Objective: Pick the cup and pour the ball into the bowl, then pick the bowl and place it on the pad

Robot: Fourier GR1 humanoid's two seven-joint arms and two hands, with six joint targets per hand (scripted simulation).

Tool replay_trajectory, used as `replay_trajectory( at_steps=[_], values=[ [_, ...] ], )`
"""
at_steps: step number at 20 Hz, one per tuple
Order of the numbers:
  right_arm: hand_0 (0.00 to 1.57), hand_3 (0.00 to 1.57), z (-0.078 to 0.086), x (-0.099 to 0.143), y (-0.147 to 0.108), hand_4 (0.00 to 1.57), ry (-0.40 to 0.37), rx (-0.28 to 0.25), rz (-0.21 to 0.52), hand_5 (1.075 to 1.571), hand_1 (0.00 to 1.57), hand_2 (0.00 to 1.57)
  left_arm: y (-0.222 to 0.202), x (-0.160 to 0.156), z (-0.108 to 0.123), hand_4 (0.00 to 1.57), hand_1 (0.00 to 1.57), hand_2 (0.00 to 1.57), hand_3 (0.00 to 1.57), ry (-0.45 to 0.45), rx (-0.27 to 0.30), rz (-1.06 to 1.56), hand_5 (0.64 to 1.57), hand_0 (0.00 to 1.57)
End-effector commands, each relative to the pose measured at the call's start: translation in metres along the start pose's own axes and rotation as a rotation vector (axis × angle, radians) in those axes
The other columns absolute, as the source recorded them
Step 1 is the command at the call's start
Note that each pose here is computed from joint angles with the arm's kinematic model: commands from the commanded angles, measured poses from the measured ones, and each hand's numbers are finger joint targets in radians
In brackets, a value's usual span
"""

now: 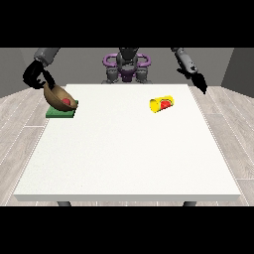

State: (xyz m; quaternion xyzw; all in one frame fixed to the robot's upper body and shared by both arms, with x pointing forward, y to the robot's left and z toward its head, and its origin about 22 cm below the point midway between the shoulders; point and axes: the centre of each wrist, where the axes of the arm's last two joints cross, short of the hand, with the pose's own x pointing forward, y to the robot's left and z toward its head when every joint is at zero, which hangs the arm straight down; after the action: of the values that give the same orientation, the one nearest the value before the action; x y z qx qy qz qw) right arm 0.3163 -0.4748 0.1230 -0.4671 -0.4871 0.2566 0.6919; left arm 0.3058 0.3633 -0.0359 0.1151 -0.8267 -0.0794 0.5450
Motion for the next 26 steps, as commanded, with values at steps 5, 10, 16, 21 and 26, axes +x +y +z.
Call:
replay_trajectory(
  at_steps=[5,10,16,21,26],
  values=[
    [1.57,1.57,-0.004,-0.045,0.004,1.38,0.027,-0.192,-0.154,1.56,1.57,1.57,0.064,0.032,-0.025,0.88,0.0,0.0,0.0,-0.208,0.081,0.044,1.196,0.0],
    [1.57,1.5,-0.007,-0.046,0.033,1.0,0.065,-0.16,-0.43,1.451,1.57,1.57,0.079,0.035,-0.017,0.89,0.0,0.0,0.0,-0.202,0.133,0.035,1.192,0.0],
    [1.57,1.27,-0.015,-0.051,0.02,0.25,0.166,-0.18,-0.708,1.415,1.57,1.49,0.095,0.049,-0.02,0.86,0.0,0.0,0.0,-0.234,0.146,0.028,1.185,0.0],
    [0.0,0.18,-0.017,-0.055,-0.035,0.0,0.141,-0.259,-0.748,1.238,0.0,0.64,0.105,0.057,-0.02,0.85,0.0,0.0,0.0,-0.221,0.172,0.041,1.176,0.0],
    [0.0,0.03,-0.011,-0.069,-0.047,0.0,0.191,-0.225,-0.753,1.297,0.0,0.48,0.105,0.055,0.006,0.88,0.0,0.0,0.0,-0.159,0.129,0.058,1.213,0.0]
  ],
)
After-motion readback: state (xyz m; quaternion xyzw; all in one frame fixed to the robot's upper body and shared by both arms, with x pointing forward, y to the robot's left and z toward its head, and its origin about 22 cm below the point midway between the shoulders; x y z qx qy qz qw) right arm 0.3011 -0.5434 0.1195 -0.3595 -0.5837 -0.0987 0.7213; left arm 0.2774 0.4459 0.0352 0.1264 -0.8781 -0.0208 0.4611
